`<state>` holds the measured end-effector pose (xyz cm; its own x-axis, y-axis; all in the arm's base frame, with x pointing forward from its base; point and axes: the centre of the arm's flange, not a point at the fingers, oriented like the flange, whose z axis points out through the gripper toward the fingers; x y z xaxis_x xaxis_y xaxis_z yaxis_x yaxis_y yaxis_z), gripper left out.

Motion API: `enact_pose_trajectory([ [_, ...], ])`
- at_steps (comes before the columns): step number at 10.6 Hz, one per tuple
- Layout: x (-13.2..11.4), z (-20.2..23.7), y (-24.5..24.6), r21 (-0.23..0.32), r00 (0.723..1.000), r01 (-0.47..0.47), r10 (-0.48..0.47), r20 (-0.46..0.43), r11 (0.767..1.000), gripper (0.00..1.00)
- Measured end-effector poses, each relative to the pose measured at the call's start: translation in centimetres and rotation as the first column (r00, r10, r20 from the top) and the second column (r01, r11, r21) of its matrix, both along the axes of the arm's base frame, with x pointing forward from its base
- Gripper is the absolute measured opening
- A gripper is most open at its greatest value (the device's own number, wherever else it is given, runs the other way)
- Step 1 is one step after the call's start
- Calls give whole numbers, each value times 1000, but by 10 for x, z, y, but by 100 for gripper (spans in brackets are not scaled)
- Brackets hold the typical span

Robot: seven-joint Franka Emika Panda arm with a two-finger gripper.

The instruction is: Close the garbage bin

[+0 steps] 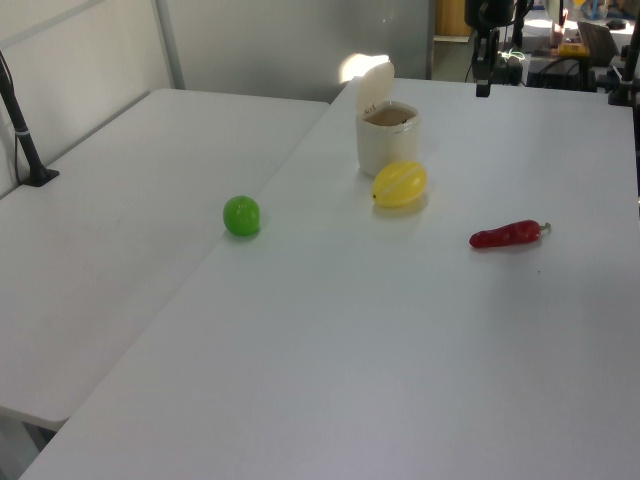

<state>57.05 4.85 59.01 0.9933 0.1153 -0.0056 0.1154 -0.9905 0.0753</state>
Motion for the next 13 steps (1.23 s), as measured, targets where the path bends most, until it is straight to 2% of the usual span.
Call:
enact_pose_trajectory([
  [4, 30, -6, -34, 14, 990, 97, -97, 100, 995, 1],
  [6, 47, -9, -52, 37, 965, 185, -189, 183, 982, 1],
  [10, 86, -17, -93, 104, 879, 314, -331, 343, 944, 1],
  [13, 105, -14, -117, 143, 811, 328, -356, 464, 934, 1],
])
